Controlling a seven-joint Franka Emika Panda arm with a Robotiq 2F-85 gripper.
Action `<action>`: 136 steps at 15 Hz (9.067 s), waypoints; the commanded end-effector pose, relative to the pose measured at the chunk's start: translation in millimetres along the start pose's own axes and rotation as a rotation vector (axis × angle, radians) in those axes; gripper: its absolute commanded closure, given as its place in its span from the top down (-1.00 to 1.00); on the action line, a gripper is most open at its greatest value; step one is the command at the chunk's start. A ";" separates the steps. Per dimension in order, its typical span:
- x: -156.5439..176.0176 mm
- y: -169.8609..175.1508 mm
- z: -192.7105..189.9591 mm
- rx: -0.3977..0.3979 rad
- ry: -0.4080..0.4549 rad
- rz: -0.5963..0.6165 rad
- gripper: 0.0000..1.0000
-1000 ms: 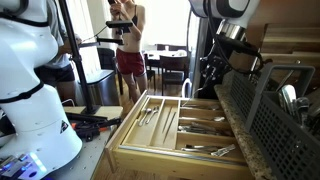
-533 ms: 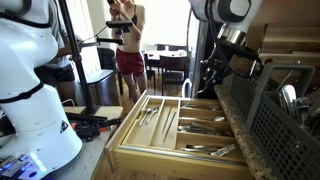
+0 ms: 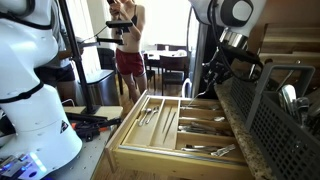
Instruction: Take the spoon from the utensil holder and put it in the drawer with the other spoons
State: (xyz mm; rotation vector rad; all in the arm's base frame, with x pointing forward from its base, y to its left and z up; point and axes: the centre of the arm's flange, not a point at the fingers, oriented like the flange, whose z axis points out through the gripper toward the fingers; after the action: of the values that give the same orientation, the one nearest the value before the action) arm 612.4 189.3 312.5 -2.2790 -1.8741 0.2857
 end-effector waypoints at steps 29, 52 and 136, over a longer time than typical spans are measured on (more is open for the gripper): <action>12.1 8.1 8.1 0.007 0.011 -0.254 -0.83; 9.6 1.1 5.6 -0.001 0.020 -0.208 0.29; -2.7 -125.3 49.6 0.103 0.268 1.032 1.00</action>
State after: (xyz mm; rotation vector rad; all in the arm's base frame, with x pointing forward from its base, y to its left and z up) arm 506.6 213.6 292.3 -2.7938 -0.5106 0.1853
